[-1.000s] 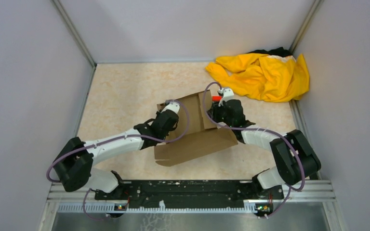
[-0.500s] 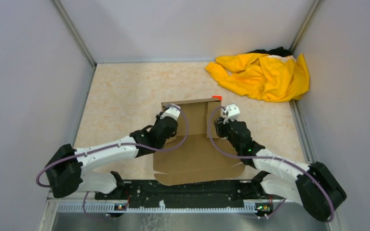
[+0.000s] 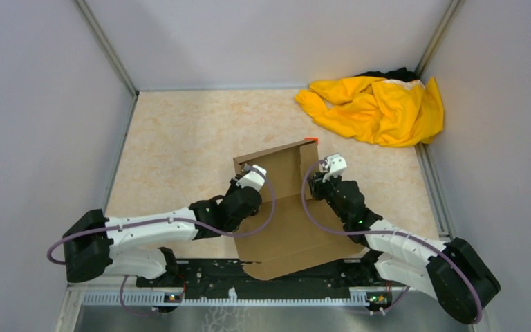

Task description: Fold the paper box

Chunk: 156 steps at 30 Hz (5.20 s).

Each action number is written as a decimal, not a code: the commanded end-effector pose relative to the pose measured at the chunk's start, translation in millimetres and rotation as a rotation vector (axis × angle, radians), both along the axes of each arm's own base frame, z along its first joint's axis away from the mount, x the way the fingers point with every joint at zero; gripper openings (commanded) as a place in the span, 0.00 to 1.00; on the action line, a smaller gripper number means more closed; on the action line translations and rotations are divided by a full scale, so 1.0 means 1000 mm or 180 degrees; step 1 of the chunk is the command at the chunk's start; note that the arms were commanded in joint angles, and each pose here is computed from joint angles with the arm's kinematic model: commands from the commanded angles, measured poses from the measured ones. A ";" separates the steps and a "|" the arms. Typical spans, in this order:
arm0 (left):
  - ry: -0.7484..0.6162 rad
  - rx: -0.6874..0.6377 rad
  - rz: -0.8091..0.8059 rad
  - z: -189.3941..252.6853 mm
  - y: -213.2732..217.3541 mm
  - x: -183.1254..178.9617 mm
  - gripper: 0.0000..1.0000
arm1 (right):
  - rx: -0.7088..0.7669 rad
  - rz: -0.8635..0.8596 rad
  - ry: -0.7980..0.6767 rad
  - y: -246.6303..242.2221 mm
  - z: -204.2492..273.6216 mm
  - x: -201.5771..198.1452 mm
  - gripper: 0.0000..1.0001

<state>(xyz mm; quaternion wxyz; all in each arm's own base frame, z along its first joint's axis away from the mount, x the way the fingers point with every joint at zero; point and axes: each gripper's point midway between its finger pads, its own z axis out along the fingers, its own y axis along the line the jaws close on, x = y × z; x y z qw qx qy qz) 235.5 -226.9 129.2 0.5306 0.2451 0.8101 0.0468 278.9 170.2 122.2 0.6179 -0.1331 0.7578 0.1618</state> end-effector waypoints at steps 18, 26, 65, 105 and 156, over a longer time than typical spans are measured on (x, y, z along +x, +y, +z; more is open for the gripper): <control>0.0127 0.0173 -0.0202 -0.024 -0.007 -0.014 0.35 | 0.0439 0.0162 0.0374 -0.009 -0.011 0.043 0.43; 0.0121 0.0217 -0.0230 -0.028 -0.008 -0.013 0.35 | 0.0511 0.0631 0.0487 0.012 -0.015 0.046 0.43; 0.0152 0.0148 -0.0355 -0.026 -0.011 -0.017 0.36 | 0.0534 0.1036 0.1327 0.017 -0.049 0.096 0.50; 0.0199 0.0103 -0.0378 -0.021 -0.013 -0.020 0.36 | -0.0105 0.0673 0.0812 0.002 0.003 0.116 0.86; -0.0678 -0.0078 0.0330 0.007 0.029 0.017 0.38 | 0.1118 -0.0025 -0.0131 -0.062 0.066 -0.014 0.87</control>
